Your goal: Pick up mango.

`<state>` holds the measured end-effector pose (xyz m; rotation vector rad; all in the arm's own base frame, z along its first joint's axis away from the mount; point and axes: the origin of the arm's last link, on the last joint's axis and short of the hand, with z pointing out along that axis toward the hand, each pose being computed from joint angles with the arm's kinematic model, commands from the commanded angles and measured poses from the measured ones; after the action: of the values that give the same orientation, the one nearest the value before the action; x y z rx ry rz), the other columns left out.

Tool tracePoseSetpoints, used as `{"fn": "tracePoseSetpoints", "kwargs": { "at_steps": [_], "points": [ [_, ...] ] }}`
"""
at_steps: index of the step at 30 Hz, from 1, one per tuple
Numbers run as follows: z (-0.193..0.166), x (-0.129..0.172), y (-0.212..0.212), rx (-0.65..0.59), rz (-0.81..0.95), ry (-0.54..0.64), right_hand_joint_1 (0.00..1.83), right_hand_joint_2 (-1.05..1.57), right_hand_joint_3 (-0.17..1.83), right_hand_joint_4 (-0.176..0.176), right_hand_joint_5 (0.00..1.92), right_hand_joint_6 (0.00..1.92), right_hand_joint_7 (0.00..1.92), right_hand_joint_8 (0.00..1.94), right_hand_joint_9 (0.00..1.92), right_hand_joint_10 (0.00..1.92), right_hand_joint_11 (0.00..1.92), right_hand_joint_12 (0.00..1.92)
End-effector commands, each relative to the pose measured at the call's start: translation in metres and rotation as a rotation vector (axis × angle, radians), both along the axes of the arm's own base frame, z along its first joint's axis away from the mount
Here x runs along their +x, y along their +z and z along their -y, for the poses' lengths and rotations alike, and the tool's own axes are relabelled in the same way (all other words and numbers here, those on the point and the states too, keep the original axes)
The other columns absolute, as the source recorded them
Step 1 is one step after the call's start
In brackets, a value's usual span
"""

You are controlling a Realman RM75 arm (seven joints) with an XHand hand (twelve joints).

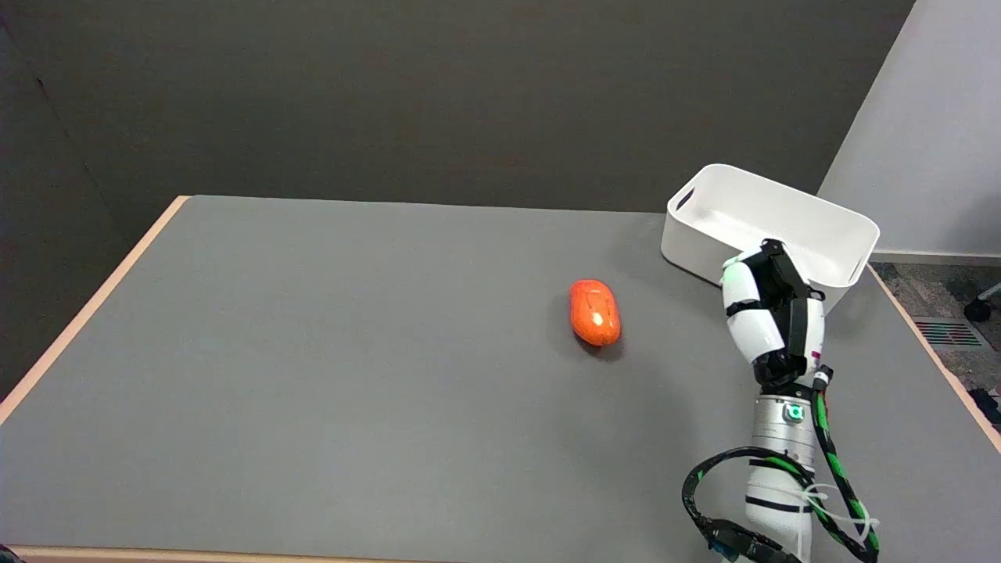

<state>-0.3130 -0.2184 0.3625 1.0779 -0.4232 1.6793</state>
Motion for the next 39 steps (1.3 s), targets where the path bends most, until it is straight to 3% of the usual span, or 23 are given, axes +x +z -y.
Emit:
{"fn": "tracePoseSetpoints", "kwargs": {
  "at_steps": [1, 6, 12, 13, 14, 15, 23, 29, 32, 36, 39],
  "points": [
    [-0.015, 0.008, -0.002, 0.034, -0.044, 0.05, 0.88, 1.19, 0.34, 0.003, 0.58, 1.65, 0.65, 1.45, 0.67, 1.69, 0.13, 1.72],
    [0.002, 0.04, -0.018, 0.094, -0.222, 0.056, 0.85, 1.2, 0.33, 0.044, 0.57, 1.65, 0.68, 1.41, 0.69, 1.62, 0.18, 1.46],
    [0.044, 0.08, -0.018, 0.184, -0.436, -0.033, 0.85, 1.19, 0.32, 0.07, 0.58, 1.62, 0.75, 1.2, 0.74, 1.44, 0.18, 1.4],
    [0.05, 0.084, -0.018, 0.187, -0.455, -0.041, 0.81, 1.08, 0.47, 0.056, 0.56, 1.51, 0.76, 1.15, 0.72, 1.42, 0.18, 1.39],
    [0.062, 0.091, -0.018, 0.197, -0.509, -0.068, 0.73, 0.85, 0.79, 0.024, 0.5, 1.26, 0.76, 1.06, 0.7, 1.4, 0.18, 1.36],
    [0.067, 0.094, -0.02, 0.203, -0.53, -0.078, 0.7, 0.75, 0.92, 0.011, 0.48, 1.16, 0.75, 1.02, 0.68, 1.38, 0.18, 1.35],
    [0.127, 0.139, -0.042, 0.221, -0.754, -0.131, 0.78, 0.75, 0.88, 0.063, 0.41, 1.0, 0.64, 0.83, 0.56, 1.2, 0.2, 1.38],
    [0.153, 0.159, -0.041, 0.255, -0.941, -0.218, 0.78, 0.66, 0.92, 0.046, 0.34, 0.63, 0.52, 0.6, 0.42, 1.06, 0.16, 1.36],
    [0.159, 0.161, -0.023, 0.285, -1.03, -0.323, 0.71, 0.62, 0.91, 0.041, 0.27, 0.48, 0.41, 0.47, 0.3, 0.93, 0.1, 1.31],
    [0.155, 0.169, 0.014, 0.287, -1.142, -0.451, 0.61, 0.59, 0.95, 0.047, 0.21, 0.44, 0.29, 0.41, 0.18, 0.76, 0.05, 1.19],
    [0.149, 0.172, 0.042, 0.277, -1.2, -0.542, 0.64, 0.58, 0.89, 0.047, 0.19, 0.38, 0.23, 0.31, 0.09, 0.7, 0.0, 1.16]
  ]
}}
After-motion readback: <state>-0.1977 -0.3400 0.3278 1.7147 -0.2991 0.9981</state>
